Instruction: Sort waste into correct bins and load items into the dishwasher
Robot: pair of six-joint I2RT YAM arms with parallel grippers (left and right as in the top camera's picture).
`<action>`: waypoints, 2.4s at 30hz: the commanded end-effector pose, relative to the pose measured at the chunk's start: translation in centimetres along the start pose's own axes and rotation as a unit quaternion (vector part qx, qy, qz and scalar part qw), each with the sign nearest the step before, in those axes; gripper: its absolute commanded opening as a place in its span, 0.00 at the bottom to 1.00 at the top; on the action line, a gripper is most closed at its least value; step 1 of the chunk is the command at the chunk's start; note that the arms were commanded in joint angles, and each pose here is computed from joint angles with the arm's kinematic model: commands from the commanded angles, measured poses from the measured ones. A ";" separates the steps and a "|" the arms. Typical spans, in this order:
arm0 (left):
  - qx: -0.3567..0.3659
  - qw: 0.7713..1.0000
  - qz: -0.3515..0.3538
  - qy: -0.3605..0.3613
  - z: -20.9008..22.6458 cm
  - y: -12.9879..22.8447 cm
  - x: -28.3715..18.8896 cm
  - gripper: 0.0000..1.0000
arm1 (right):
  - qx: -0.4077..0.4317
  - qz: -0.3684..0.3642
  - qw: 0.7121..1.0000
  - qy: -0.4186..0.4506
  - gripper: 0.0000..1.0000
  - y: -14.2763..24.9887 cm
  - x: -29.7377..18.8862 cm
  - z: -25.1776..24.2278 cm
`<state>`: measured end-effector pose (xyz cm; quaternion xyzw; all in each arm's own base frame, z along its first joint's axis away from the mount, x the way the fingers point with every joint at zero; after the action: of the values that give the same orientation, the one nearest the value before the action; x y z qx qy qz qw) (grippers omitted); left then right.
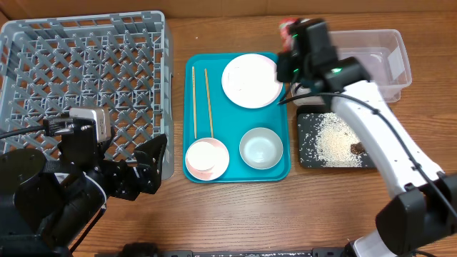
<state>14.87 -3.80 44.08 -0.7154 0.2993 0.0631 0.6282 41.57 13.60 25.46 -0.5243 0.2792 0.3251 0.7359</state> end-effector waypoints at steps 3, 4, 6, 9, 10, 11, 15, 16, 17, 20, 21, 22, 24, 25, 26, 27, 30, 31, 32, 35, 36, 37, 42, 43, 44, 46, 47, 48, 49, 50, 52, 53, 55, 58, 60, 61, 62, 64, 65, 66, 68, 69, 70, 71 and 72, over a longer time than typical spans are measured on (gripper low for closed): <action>0.012 1.000 -0.002 -0.002 -0.1 0.0 -0.1 1.00 | 0.109 0.036 0.990 0.083 0.04 0.1 3.0 -6.5; 0.012 1.000 -0.002 -0.002 -0.1 0.0 -0.1 1.00 | 0.113 0.046 0.988 0.092 0.04 0.4 3.7 -7.1; 0.012 1.000 -0.002 -0.002 -0.1 0.0 -0.1 1.00 | 0.110 0.062 0.986 0.104 0.08 0.9 4.9 -8.1; 0.012 1.000 -0.002 -0.002 -0.1 0.0 -0.1 1.00 | 0.088 0.063 0.989 0.099 0.44 0.6 4.8 -8.1; 0.012 1.000 -0.002 -0.002 -0.1 0.0 -0.1 1.00 | 0.077 0.062 0.991 0.087 0.52 0.3 4.3 -7.7; 0.012 1.000 -0.002 -0.002 -0.1 0.0 -0.1 1.00 | 0.068 0.060 0.993 0.069 0.54 -0.1 3.7 -7.1; 0.012 1.000 -0.002 -0.002 -0.1 0.0 -0.1 1.00 | 0.016 0.057 0.996 -0.060 0.57 -1.4 0.3 -2.2; 0.012 1.000 -0.002 -0.002 -0.1 0.0 -0.1 1.00 | 0.003 0.059 0.995 -0.084 0.59 -1.3 -0.3 -1.2; 0.012 1.000 -0.002 -0.002 -0.1 0.0 -0.1 1.00 | -0.018 0.060 0.992 -0.112 0.61 -1.0 -0.8 0.3; 0.012 1.000 -0.002 -0.002 -0.1 0.0 -0.1 1.00 | -0.057 0.062 0.988 -0.128 0.65 0.4 -0.5 3.3; 0.012 1.000 -0.002 -0.002 -0.1 0.0 -0.1 1.00 | -0.067 0.061 0.988 -0.124 0.65 1.0 -0.2 4.1; 0.012 1.000 -0.002 -0.002 -0.1 0.0 -0.1 1.00 | -0.077 0.058 0.989 -0.115 0.65 1.5 0.5 4.7; 0.012 1.000 -0.002 -0.002 -0.1 0.0 -0.1 1.00 | -0.098 0.044 0.990 -0.093 0.66 2.5 2.2 5.9; 0.012 1.000 -0.002 -0.002 -0.1 0.0 -0.1 1.00 | -0.105 0.035 0.990 -0.085 0.68 2.9 3.1 6.4; 0.012 1.000 -0.002 -0.002 -0.1 0.0 -0.1 1.00 | -0.110 0.028 0.991 -0.077 0.69 3.1 4.0 6.8; 0.012 1.000 -0.002 -0.002 -0.1 0.0 -0.1 1.00 | -0.115 0.021 0.991 -0.069 0.70 3.4 5.3 7.2; 0.012 1.000 -0.002 -0.002 -0.1 0.0 -0.1 1.00 | -0.121 0.013 0.991 -0.060 0.74 4.2 8.8 7.7; 0.012 1.000 -0.002 -0.002 -0.1 0.0 -0.1 1.00 | -0.121 0.014 0.991 -0.060 0.76 4.5 9.9 7.7; 0.012 1.000 -0.002 -0.002 -0.1 0.0 -0.1 1.00 | -0.121 0.016 0.991 -0.059 0.78 5.0 11.3 7.6; 0.012 1.000 -0.002 -0.002 -0.1 0.0 -0.1 1.00 | -0.119 0.019 0.991 -0.055 0.82 5.8 14.1 7.1; 0.012 1.000 -0.002 -0.002 -0.1 0.0 -0.1 1.00 | -0.118 0.020 0.991 -0.054 0.84 6.0 14.8 6.9; 0.012 1.000 -0.002 -0.002 -0.1 0.0 -0.1 1.00 | -0.117 0.020 0.991 -0.053 0.84 6.2 15.6 6.7; 0.012 1.000 -0.002 -0.002 -0.1 0.0 -0.1 1.00 | -0.116 0.031 0.992 -0.044 0.89 7.5 18.4 5.8; 0.012 1.000 -0.002 -0.002 -0.1 0.0 -0.1 1.00 | -0.116 0.037 0.992 -0.041 0.89 8.0 19.0 5.5; 0.012 1.000 -0.002 -0.002 -0.1 0.0 -0.1 1.00 | -0.117 0.046 0.991 -0.036 0.89 8.6 19.7 5.2; 0.012 1.000 -0.002 -0.002 -0.1 0.0 -0.1 1.00 | -0.118 0.061 0.991 -0.029 0.86 9.8 20.8 4.6; 0.012 1.000 -0.002 -0.002 -0.1 0.0 -0.1 1.00 | -0.118 0.067 0.990 -0.025 0.80 10.1 21.1 4.4; 0.012 1.000 -0.002 -0.002 -0.1 0.0 -0.1 1.00 | -0.119 0.072 0.990 -0.022 0.68 10.5 21.5 4.2; 0.012 1.000 -0.002 -0.002 -0.1 0.0 -0.1 1.00 | -0.119 0.075 0.990 -0.021 0.59 10.6 21.5 4.1; 0.012 1.000 -0.002 -0.002 -0.1 0.0 -0.1 1.00 | -0.119 0.076 0.990 -0.020 0.49 10.6 21.5 4.1; 0.012 1.000 -0.002 -0.002 -0.1 0.0 -0.1 1.00 | -0.119 0.072 0.990 -0.023 0.28 10.3 21.2 4.3; 0.012 1.000 -0.002 -0.002 -0.1 0.0 -0.1 1.00 | -0.118 0.067 0.990 -0.025 0.16 9.7 20.7 4.5; 0.012 1.000 -0.002 -0.002 -0.1 0.0 -0.1 1.00 | -0.117 0.062 0.991 -0.028 0.04 8.9 19.6 4.8; 0.012 1.000 -0.002 -0.002 -0.1 0.0 -0.1 1.00 | -0.115 0.042 0.992 -0.038 0.04 6.8 16.6 5.7; 0.012 1.000 -0.002 -0.002 -0.1 0.0 -0.1 1.00 | -0.113 0.025 0.992 -0.047 0.04 5.3 14.1 6.4; 0.012 1.000 -0.002 -0.002 -0.1 0.0 -0.1 1.00 | -0.113 0.016 0.992 -0.050 0.04 4.5 12.7 6.6; 0.012 1.000 -0.002 -0.002 -0.1 0.0 -0.1 1.00 | -0.112 0.005 0.992 -0.054 0.04 3.7 11.0 6.9; 0.012 1.000 -0.002 -0.002 -0.1 0.0 -0.1 1.00 | -0.107 -0.015 0.993 -0.055 0.04 2.2 8.3 6.9; 0.012 1.000 -0.002 -0.002 -0.1 0.0 -0.1 1.00 | -0.104 -0.025 0.993 -0.053 0.04 1.4 6.8 6.7; 0.012 1.000 -0.002 -0.002 -0.1 0.0 -0.1 1.00 | -0.098 -0.031 0.993 -0.050 0.04 0.8 5.6 6.4; 0.012 1.000 -0.002 -0.002 -0.1 0.0 -0.1 1.00 | -0.062 -0.036 0.997 -0.033 0.04 -0.1 3.7 5.0; 0.012 1.000 -0.002 -0.002 -0.1 0.0 -0.1 1.00 | -0.042 -0.035 0.998 -0.022 0.04 -0.5 3.1 4.1; 0.012 1.000 -0.002 -0.002 -0.1 0.0 -0.1 1.00 | -0.023 -0.032 0.999 -0.011 0.04 -0.7 2.9 3.1; 0.012 1.000 -0.002 -0.002 -0.1 0.0 -0.1 1.00 | -0.005 -0.027 1.000 0.001 0.04 -1.0 2.9 1.9; 0.012 1.000 -0.002 -0.002 -0.1 0.0 -0.1 1.00 | 0.010 -0.024 1.000 0.012 0.04 -1.3 3.0 0.8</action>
<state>14.88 -3.76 44.07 -0.7154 0.2982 0.0643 0.6286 43.47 18.06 25.03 -0.5588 0.2250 0.3400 0.7222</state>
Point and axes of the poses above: each gripper's point midway between its finger pads, its own x axis out along the fingers, its own z axis along the line the jaws close on, y = z × x, the point moved 6 cm from there along -x, back along the fingers, and after that the axes turned 7 degrees about x, right-handed, at the moved point
